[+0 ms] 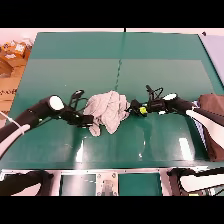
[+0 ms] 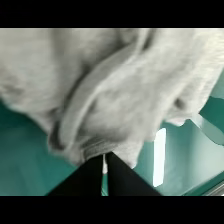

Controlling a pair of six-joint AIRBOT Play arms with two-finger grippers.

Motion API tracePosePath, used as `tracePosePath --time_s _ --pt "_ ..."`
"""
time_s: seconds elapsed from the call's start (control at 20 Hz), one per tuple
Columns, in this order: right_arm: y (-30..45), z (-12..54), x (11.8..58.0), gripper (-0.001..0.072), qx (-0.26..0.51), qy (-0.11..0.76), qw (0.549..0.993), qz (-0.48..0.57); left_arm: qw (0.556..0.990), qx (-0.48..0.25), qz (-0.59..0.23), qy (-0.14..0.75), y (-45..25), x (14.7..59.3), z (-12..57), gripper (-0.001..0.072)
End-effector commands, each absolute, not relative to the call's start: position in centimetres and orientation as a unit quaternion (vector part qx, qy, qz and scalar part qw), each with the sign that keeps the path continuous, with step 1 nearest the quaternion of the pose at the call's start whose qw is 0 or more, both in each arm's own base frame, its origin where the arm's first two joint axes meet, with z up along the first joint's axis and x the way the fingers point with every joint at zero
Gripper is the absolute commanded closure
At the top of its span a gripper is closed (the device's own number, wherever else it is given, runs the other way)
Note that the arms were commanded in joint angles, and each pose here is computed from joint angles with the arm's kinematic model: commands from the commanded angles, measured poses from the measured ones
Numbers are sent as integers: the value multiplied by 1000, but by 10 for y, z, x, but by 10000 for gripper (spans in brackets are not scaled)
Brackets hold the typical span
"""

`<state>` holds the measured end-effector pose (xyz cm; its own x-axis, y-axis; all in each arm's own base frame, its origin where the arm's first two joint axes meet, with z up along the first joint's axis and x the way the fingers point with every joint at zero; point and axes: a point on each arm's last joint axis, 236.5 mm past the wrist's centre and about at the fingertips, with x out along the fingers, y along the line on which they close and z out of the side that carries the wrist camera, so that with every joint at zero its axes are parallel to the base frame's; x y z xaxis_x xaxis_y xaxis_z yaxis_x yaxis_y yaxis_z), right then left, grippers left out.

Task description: Fold the shirts.

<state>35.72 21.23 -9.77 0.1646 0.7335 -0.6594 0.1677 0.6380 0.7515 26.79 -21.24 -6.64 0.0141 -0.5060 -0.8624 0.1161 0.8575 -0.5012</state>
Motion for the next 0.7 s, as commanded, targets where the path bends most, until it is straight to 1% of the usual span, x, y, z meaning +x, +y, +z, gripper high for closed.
tracePosePath --time_s 0.0,0.15,0.3,0.35,0.45,0.5,0.55,0.65 --pt "207 -92 363 703 377 604 668 217 680 -182 -180 687 -176 272 -68 40" --pt "208 -92 363 703 377 604 668 217 706 -208 -169 655 -187 286 -77 53" --pt "208 -92 363 703 377 604 668 217 737 -224 -191 608 -218 298 -78 54" --pt "207 -92 363 703 377 604 668 216 744 -219 -197 599 -225 299 -79 80" --pt "207 -92 364 703 377 604 668 216 752 -210 -197 594 -232 302 -88 515" --pt "207 -92 364 703 377 604 668 217 749 -211 -195 597 -233 301 -91 666" --pt "207 -90 363 703 378 604 666 219 747 -205 -200 600 -232 300 -90 682" --pt "201 -77 363 705 384 600 663 229 737 -179 -229 610 -226 294 -73 683"
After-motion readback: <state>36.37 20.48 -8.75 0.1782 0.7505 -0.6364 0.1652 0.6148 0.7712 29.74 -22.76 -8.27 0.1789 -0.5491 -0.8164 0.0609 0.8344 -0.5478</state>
